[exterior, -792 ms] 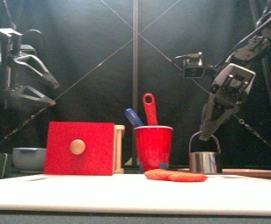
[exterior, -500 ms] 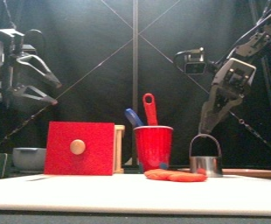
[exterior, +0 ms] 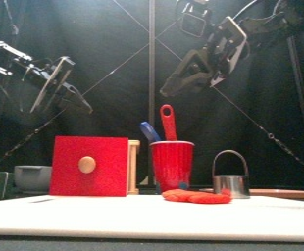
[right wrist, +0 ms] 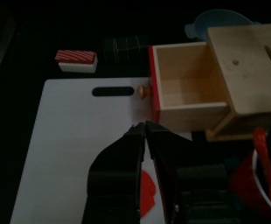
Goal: Get the cutter from the drawer then cut the dough then place the extra dough in the bowl
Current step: Shut the drawer
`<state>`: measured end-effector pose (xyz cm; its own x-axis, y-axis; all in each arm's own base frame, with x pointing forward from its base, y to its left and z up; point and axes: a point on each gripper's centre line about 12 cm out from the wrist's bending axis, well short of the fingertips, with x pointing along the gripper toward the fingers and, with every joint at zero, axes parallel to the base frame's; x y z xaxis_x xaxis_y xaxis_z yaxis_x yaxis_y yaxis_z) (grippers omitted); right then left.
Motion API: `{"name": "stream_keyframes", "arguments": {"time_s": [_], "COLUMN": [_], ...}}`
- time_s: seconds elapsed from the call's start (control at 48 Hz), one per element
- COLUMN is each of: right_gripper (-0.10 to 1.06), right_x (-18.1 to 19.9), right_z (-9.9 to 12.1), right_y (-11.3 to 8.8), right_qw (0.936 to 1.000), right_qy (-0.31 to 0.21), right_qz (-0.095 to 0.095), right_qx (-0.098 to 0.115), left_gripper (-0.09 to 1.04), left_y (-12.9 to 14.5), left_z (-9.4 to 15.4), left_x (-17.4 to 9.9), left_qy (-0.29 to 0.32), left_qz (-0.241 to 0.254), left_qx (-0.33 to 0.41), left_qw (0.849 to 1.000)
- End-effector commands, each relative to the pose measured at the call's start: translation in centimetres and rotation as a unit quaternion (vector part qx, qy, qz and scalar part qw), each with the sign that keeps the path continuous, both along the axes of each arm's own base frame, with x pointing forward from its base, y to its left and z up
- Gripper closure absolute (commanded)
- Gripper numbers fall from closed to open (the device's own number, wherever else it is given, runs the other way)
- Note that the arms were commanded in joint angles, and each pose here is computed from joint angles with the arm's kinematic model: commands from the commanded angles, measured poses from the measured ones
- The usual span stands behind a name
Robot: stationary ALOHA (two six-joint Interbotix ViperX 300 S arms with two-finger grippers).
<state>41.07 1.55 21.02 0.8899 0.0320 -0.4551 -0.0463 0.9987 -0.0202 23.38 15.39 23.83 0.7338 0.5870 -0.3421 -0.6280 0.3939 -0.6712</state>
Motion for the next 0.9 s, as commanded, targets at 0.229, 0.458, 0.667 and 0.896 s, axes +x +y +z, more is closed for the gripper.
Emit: {"name": "stream_keyframes", "arguments": {"time_s": [0.229, 0.458, 0.667, 0.896], "right_gripper": [0.58, 0.58, 0.58, 0.58], "right_x": [7.8, 12.3, 14.2, 15.4], "right_z": [-0.4, -3.0, -3.7, -4.1], "right_y": [1.5, 1.3, 0.9, -1.7], "right_qw": [0.9997, 0.9973, 0.9929, 0.9919], "right_qy": [-0.013, 0.066, 0.106, 0.115], "right_qz": [0.017, 0.02, 0.022, 0.0], "right_qx": [-0.007, -0.026, -0.049, -0.054], "left_gripper": [0.65, 0.65, 0.65, 0.65], "left_y": [5.5, 7.1, 6.6, 6.4], "left_z": [-3.0, -5.7, -6.2, -6.6], "left_x": [4.7, 6.1, 6.1, 6.0], "left_qy": [0.065, 0.107, 0.119, 0.126], "left_qz": [0.01, -0.011, -0.026, -0.035], "left_qx": [-0.063, -0.114, -0.13, -0.14], "left_qw": [0.996, 0.988, 0.984, 0.981]}}
